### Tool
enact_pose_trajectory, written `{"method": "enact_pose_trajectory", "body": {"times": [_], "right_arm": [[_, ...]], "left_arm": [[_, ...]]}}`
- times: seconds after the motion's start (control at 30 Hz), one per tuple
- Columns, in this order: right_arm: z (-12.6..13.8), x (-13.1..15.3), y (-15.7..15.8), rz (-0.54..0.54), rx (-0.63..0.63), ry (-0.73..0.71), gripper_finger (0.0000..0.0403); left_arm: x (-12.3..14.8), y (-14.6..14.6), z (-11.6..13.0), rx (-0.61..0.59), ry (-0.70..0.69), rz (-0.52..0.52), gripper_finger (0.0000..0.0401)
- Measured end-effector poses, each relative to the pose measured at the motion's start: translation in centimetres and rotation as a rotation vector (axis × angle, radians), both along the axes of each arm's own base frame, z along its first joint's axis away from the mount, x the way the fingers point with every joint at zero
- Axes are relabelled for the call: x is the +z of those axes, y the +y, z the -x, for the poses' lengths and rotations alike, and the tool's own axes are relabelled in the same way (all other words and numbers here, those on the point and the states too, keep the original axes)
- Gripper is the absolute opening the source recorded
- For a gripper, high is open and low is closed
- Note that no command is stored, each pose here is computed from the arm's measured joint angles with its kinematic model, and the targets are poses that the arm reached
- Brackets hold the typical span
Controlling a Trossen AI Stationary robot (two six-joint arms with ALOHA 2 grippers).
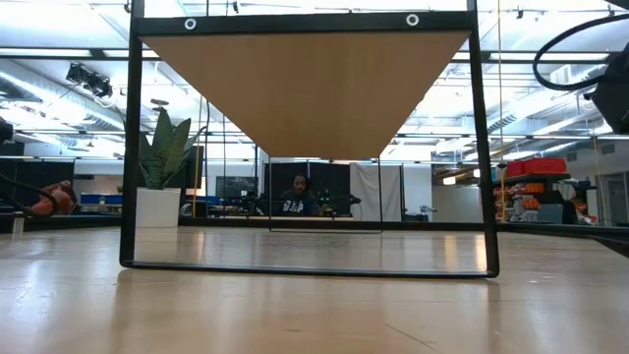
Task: Pick & Place Mini shaped plates
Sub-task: Stack the square plate on top of the square plate on the shelf
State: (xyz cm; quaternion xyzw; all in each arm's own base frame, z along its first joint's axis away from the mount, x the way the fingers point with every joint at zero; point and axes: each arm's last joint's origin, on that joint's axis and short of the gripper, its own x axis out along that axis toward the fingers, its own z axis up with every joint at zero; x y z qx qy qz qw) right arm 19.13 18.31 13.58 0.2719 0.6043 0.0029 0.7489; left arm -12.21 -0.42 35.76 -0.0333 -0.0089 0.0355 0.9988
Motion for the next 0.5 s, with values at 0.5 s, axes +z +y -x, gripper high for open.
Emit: {"method": "enact_pose_trajectory", "body": {"times": [0.5], "right_arm": [[-0.01,0.03,0.04,-0.005,0.014,-0.002,0.0008]], "left_arm": [[0.00,0.00,0.01,0.000,0.000,0.000,0.0014]]}}
